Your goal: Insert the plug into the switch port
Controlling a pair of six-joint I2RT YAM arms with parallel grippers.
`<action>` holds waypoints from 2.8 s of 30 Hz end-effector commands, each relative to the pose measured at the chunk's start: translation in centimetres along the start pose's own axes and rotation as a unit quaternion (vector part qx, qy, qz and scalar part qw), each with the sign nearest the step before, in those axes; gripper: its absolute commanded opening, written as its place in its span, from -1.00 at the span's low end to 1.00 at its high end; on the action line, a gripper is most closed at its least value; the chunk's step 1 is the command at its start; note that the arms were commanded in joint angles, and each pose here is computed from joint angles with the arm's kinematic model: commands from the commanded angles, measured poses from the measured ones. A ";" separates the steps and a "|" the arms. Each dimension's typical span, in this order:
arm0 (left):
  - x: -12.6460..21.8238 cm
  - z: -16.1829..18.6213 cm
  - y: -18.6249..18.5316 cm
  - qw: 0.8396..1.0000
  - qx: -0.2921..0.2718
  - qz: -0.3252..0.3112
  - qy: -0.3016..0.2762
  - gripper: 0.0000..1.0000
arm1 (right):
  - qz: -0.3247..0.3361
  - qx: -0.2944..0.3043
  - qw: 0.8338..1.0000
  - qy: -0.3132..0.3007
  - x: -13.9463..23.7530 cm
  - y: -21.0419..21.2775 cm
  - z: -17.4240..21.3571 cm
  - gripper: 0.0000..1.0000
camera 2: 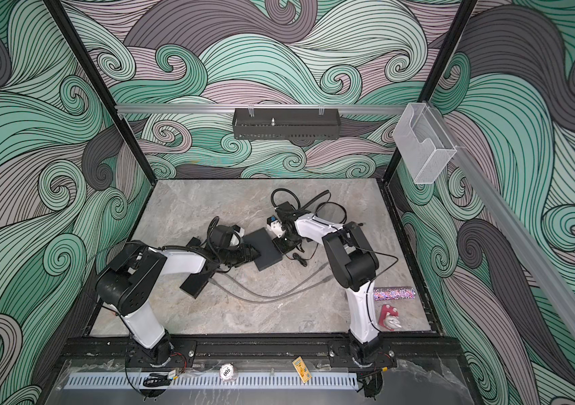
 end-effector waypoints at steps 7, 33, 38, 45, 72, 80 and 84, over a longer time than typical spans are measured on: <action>-0.4 -2.3 0.0 1.000 -0.006 0.022 0.010 0.07 | -0.063 0.021 0.997 -0.035 -0.4 5.8 0.8 -1.00; 6.6 -2.1 -1.3 0.996 -0.090 -0.026 -0.002 0.03 | 0.073 0.059 0.994 -0.056 3.9 1.6 2.1 -1.00; 5.7 -2.2 -1.3 0.996 -0.088 -0.018 0.007 0.02 | 0.097 0.063 0.993 -0.022 3.0 -0.3 0.6 -1.00; 7.6 -1.3 -1.8 0.996 -0.089 -0.011 -0.002 0.02 | 0.120 0.019 0.992 -0.038 2.9 -4.6 -2.4 -1.00; 13.9 2.5 -3.1 0.995 -0.087 0.033 -0.039 0.10 | -0.035 0.018 0.998 -0.044 -0.3 1.9 -1.7 -1.00; 11.7 1.8 -1.9 0.996 -0.085 0.012 -0.030 0.06 | 0.049 -0.014 0.998 -0.022 2.2 2.0 3.5 -1.00; 9.9 0.9 -0.5 0.996 -0.084 -0.023 -0.034 0.05 | 0.055 -0.004 0.998 -0.028 3.4 3.7 5.8 -1.00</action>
Point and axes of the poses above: each gripper's point midway between its finger pads, its own x axis back along the fingers, its own y axis along the line the jaws close on, z = x × y, the point moved 5 cm from there along x, back along the fingers, and after that the axes turned 5 degrees about x, right-handed, at the moved point
